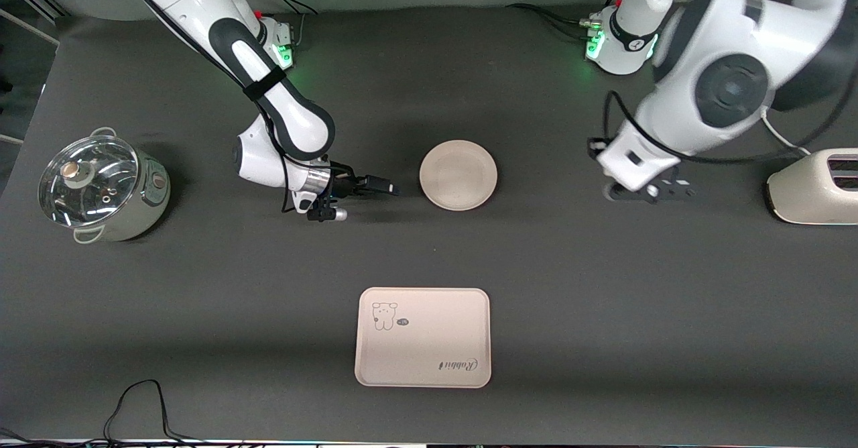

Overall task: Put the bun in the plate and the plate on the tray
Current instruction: 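Carry the bun over the plate with the left gripper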

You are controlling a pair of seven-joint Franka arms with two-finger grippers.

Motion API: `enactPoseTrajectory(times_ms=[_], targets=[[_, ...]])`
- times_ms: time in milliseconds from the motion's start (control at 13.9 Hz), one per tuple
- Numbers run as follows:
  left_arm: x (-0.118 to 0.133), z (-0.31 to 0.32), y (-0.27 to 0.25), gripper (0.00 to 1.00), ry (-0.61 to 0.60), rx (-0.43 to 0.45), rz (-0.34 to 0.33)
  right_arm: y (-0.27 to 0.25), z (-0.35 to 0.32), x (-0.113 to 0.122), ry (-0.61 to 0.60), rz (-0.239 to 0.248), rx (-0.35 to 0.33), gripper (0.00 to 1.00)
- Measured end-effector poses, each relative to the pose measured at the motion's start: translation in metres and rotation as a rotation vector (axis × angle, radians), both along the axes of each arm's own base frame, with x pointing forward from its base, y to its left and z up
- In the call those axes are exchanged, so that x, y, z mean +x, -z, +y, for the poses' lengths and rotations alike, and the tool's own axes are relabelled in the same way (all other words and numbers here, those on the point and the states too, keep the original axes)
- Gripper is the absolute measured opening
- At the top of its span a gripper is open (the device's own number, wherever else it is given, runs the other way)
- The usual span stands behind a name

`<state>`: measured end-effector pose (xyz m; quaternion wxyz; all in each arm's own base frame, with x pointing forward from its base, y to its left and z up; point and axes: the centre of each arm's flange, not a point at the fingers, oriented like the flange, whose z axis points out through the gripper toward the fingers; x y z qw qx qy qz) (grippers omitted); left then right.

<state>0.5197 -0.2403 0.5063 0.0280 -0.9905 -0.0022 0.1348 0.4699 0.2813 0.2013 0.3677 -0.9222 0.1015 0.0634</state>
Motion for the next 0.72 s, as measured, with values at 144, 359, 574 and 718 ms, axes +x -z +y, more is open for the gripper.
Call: enactPoseTrajectory(times_ms=[144, 359, 574, 718], targets=[[-0.023, -0.056, 0.016, 0.41, -0.049, 0.005, -0.034, 0.000, 0.000, 0.001, 0.001, -0.002, 0.000, 1.00], [-0.049, -0.131, 0.070, 0.41, -0.109, 0.007, -0.056, -0.001, 0.000, 0.002, 0.002, -0.004, 0.001, 1.00], [-0.066, -0.175, 0.128, 0.41, -0.149, -0.005, -0.062, -0.001, 0.000, 0.002, -0.006, -0.012, 0.001, 1.00], [-0.074, -0.189, 0.163, 0.41, -0.184, -0.014, -0.069, -0.001, 0.000, 0.001, -0.008, -0.012, 0.001, 1.00]])
